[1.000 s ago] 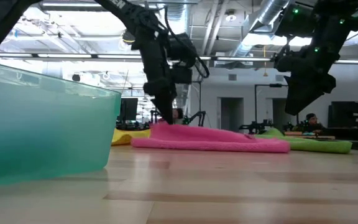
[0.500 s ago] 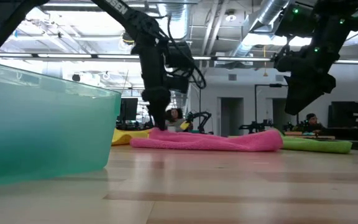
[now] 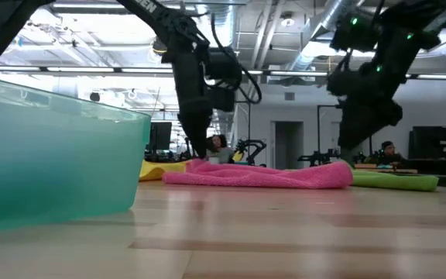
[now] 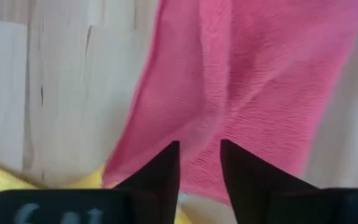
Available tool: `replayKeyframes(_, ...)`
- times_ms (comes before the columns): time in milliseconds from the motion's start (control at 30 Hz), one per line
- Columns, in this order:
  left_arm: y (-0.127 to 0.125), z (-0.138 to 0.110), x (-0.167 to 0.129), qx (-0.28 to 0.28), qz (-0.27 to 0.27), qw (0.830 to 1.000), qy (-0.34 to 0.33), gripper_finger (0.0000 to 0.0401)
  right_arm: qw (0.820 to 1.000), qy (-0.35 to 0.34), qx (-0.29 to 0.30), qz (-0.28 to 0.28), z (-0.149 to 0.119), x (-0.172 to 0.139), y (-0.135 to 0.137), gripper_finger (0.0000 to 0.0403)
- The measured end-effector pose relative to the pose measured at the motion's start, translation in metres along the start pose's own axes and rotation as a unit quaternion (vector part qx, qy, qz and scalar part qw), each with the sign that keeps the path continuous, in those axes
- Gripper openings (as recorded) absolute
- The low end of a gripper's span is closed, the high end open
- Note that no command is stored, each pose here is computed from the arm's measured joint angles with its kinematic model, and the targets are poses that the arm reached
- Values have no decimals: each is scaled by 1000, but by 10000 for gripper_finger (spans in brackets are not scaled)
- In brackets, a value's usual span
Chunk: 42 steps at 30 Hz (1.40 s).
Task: Fold microfiber towels
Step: Fold the pink microfiber towel
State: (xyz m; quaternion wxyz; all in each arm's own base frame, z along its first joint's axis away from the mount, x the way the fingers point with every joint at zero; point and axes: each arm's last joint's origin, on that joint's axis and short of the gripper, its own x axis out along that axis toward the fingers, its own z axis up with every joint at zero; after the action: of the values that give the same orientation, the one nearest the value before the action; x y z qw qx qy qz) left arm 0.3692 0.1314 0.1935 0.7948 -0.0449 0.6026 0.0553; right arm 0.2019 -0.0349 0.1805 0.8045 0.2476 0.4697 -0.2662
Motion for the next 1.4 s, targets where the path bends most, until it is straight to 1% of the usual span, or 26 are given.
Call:
replayKeyframes(100,-3,-1,-21,-30,-8,999,-19,132,1000,20,1,-11,-1,12,2,175)
replayKeyframes(200,-7,-2,-42,-68,-21,996,-49,145,999,27,11,-14,-2,18,4,176)
replayKeyframes(300,-15,1,-48,-72,-33,995,-65,148,999,35,27,4,-3,18,7,176)
replayKeyframes(367,-23,1,-45,-58,-45,996,-55,146,999,35,27,27,-3,15,11,176)
replayKeyframes(467,-35,3,-32,-51,-64,996,-40,138,998,38,20,39,-7,9,15,176)
replayKeyframes(567,-43,-1,-19,-83,-89,992,-32,131,998,39,16,46,-11,4,17,176)
replayKeyframes(667,-45,-14,-10,-115,-99,988,-8,127,998,38,10,54,-13,2,21,176)
replayKeyframes(767,-46,-30,-6,-142,-96,985,-11,126,998,32,5,62,-15,1,26,176)
replayKeyframes(833,-47,-38,-5,-158,-95,982,-39,126,997,20,2,75,-15,3,30,176)
replayKeyframes(967,-46,-53,1,-189,-53,977,-80,126,996,-5,2,91,-14,6,32,176)
replayKeyframes(1100,-48,-62,8,-204,-49,974,-90,126,997,2,15,70,-23,13,25,176)
replayKeyframes(1300,-58,-75,25,-195,-43,976,-86,126,998,19,27,55,-35,22,16,175)
replayKeyframes(1400,-61,-81,29,-196,-31,977,-79,125,997,27,58,38,-40,25,11,173)
